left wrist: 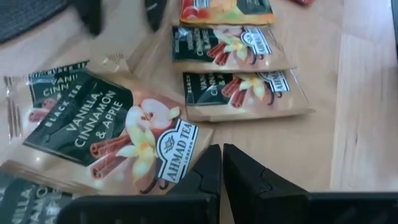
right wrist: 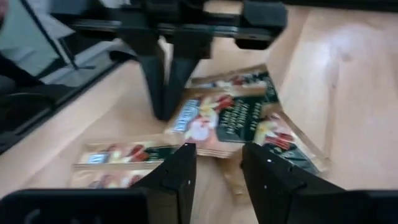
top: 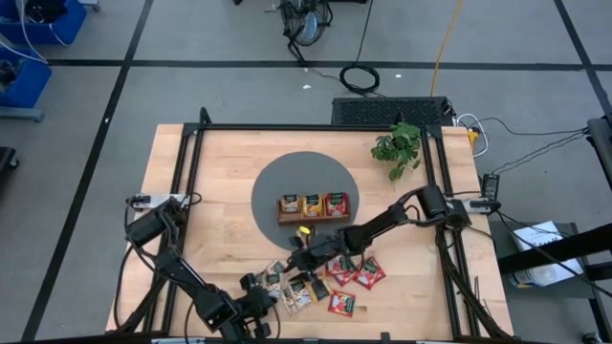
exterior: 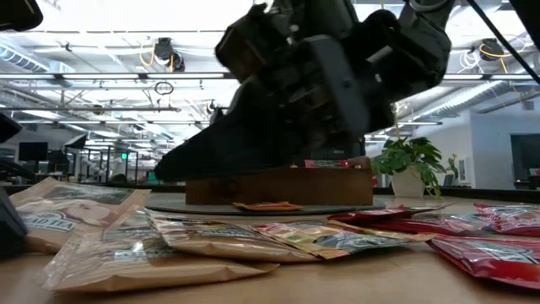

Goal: Pick & Place Tea
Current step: Put the cinnamon tea sachet into the left compartment of the wooden organizer

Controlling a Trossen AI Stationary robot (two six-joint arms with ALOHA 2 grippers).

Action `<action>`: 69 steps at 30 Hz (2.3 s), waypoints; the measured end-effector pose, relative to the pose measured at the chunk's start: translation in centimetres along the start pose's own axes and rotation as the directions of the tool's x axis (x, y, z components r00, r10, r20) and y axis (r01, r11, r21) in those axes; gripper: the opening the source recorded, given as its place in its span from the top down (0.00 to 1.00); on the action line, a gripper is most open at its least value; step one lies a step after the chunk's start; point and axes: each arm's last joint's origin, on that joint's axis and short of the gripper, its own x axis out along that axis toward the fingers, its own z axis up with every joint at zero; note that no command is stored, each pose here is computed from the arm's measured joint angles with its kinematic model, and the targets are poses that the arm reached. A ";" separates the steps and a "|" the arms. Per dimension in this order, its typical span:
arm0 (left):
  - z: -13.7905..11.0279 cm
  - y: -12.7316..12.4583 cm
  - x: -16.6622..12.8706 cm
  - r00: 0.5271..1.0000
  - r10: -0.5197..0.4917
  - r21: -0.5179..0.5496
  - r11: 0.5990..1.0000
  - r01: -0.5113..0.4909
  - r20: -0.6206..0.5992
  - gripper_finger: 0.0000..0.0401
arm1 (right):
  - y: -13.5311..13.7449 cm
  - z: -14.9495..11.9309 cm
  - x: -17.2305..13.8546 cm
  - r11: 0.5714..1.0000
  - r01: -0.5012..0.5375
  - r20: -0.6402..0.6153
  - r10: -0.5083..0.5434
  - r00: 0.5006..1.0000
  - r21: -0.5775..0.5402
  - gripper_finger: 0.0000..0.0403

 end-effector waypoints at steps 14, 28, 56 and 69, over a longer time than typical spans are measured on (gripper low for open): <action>-1.3 0.0 1.2 0.999 0.033 0.006 0.999 -0.033 0.043 0.94 | -2.1 -0.2 -0.3 0.988 0.038 -0.065 -0.028 0.998 0.147 0.69; -1.4 0.1 1.2 0.996 0.047 0.008 0.999 -0.047 0.071 0.94 | -1.6 -0.2 -0.2 0.988 -0.041 -0.056 0.049 0.997 0.150 0.69; -0.2 0.8 2.4 0.990 0.094 0.047 0.994 -0.099 0.102 0.94 | -2.6 -0.7 -0.3 0.980 0.020 -0.077 -0.005 0.997 0.200 0.69; 1.2 1.4 3.5 0.987 0.117 0.091 0.988 -0.127 0.113 0.94 | -2.5 -0.6 -0.3 0.980 -0.023 -0.065 0.036 0.997 0.199 0.69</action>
